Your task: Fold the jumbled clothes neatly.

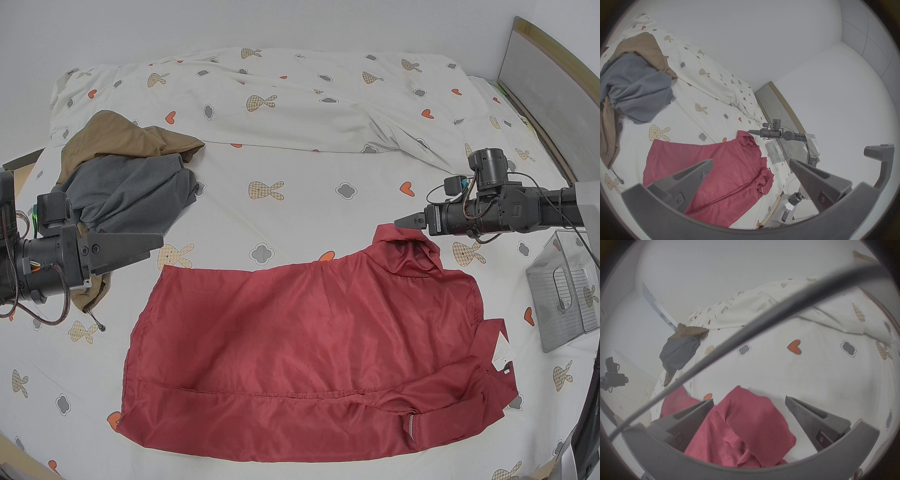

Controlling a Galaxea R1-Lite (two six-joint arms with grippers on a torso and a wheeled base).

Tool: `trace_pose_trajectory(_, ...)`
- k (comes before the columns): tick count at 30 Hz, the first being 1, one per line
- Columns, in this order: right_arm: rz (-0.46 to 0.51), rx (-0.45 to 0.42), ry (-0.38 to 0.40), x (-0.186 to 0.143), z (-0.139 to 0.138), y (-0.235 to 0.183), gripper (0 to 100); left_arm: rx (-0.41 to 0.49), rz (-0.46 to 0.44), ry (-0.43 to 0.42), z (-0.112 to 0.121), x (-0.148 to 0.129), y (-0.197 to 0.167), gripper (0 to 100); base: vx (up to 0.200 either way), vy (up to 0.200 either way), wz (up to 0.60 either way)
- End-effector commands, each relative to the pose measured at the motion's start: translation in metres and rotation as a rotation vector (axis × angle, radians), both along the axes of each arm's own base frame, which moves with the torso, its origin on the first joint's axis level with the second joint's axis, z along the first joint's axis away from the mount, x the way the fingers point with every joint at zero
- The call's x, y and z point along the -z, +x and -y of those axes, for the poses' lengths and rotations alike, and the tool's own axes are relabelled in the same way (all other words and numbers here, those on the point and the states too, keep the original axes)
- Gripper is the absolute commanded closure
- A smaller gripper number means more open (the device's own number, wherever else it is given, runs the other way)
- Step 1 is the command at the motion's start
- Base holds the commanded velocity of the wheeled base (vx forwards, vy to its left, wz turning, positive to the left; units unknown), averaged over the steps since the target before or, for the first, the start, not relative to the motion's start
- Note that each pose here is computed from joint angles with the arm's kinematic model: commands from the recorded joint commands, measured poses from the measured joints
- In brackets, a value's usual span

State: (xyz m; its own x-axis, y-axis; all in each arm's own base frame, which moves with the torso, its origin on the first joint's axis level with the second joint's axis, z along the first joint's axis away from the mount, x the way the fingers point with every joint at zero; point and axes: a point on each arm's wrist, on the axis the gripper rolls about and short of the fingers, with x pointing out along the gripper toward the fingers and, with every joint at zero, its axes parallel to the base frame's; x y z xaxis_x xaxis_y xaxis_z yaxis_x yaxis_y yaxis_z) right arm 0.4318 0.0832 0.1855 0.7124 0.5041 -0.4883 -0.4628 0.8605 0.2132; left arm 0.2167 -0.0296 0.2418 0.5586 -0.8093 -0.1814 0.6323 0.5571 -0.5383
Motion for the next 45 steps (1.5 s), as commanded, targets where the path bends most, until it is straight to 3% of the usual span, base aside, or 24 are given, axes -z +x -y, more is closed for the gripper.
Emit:
trace_pose_trajectory(1,-0.043,-0.047,0.004,0.010,0.001,0.008,0,0.015,-0.004,0.000,0.003,0.003,0.000,0,0.000,0.000,0.00)
trace_pose_trajectory(4,-0.084,-0.096,0.033,0.014,0.007,0.013,0,0.016,0.010,-0.001,0.003,0.001,-0.002,0,0.000,0.000,0.00)
trace_pose_trajectory(14,-0.034,-0.064,0.039,0.011,0.028,0.042,0,0.017,0.004,0.001,0.004,0.004,-0.001,0,0.000,0.000,0.00)
trace_pose_trajectory(17,-0.142,-0.092,0.043,0.025,0.031,0.040,0,0.018,-0.001,0.000,0.004,0.004,-0.001,0,0.000,0.000,0.00)
trace_pose_trajectory(21,-0.302,-0.199,0.132,0.044,0.038,0.032,0,0.021,-0.003,0.001,0.005,0.005,-0.001,0,0.000,0.000,0.00)
trace_pose_trajectory(28,-0.395,-0.215,0.171,0.081,0.042,0.041,0,0.027,-0.006,0.001,0.006,0.006,-0.001,0,0.000,0.000,0.00)
trace_pose_trajectory(36,-0.389,-0.271,0.228,0.075,0.039,0.039,0,0.032,-0.007,0.002,0.007,0.006,-0.001,0,0.000,0.000,0.00)
trace_pose_trajectory(45,-0.256,-0.284,0.213,0.020,0.040,0.024,0,0.035,-0.009,0.001,0.007,0.007,-0.001,0,0.000,0.000,0.00)
